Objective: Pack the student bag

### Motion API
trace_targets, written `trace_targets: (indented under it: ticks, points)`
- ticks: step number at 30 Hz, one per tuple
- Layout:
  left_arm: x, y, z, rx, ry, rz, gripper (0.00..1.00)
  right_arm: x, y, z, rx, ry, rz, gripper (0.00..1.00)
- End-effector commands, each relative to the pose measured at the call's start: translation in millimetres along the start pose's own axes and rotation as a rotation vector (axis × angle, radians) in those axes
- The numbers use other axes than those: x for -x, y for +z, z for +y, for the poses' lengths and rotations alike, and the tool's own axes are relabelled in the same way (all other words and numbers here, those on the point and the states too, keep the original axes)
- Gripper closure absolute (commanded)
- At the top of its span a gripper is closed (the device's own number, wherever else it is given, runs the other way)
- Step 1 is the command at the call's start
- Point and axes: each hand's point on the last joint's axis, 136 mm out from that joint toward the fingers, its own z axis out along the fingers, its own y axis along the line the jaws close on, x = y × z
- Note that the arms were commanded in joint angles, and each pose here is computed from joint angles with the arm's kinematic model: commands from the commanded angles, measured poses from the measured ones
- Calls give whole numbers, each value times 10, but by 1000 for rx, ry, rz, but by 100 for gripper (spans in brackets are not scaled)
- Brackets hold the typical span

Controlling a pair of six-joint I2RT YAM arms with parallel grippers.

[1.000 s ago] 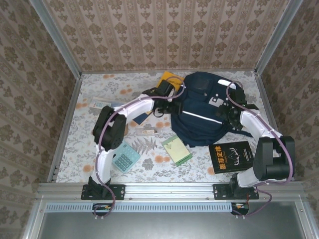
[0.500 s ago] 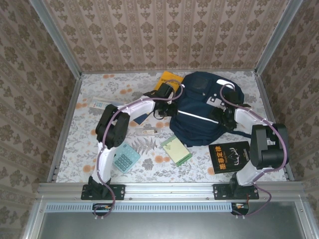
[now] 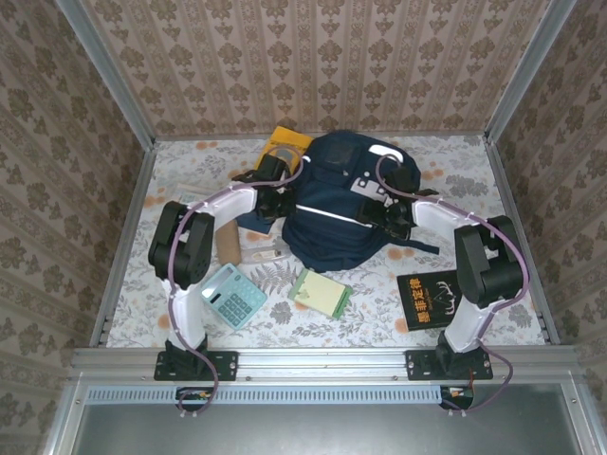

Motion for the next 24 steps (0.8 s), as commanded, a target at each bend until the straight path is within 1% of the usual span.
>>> trace_targets:
  ticks: [1,5,7,9,10,13,15,16,20,24]
  points:
    - [36,-226,347,95,6,2,74,95,-102,194,40,3,-29,8]
    - [194,-468,181,72,66,-43,58,263,-423,146,-12,-44,-117,7]
    - [243,-577,72,65,92,-64,53,358,-592,85,-38,-63,-168,10]
    - [288,-680,-17,58,119,-84,51,426,-711,24,-52,-69,-203,15]
    - [216,-688,-185,44,161,-80,50,446,-744,-4,-54,-66,-210,18]
    - [135,-740,-429,23,230,-78,48,471,-793,-71,-56,-64,-218,26]
    - [54,-738,-599,-2,268,-64,47,459,-784,-80,-55,-71,-216,32]
    - [-9,-731,-717,-22,299,-56,47,447,-767,-97,-59,-69,-212,34]
    - [-244,-667,-1058,-49,437,-33,46,405,-669,-221,-82,-43,-195,48]
    - [-452,-553,-1276,-72,517,14,46,419,-588,-347,-92,-17,-181,55]
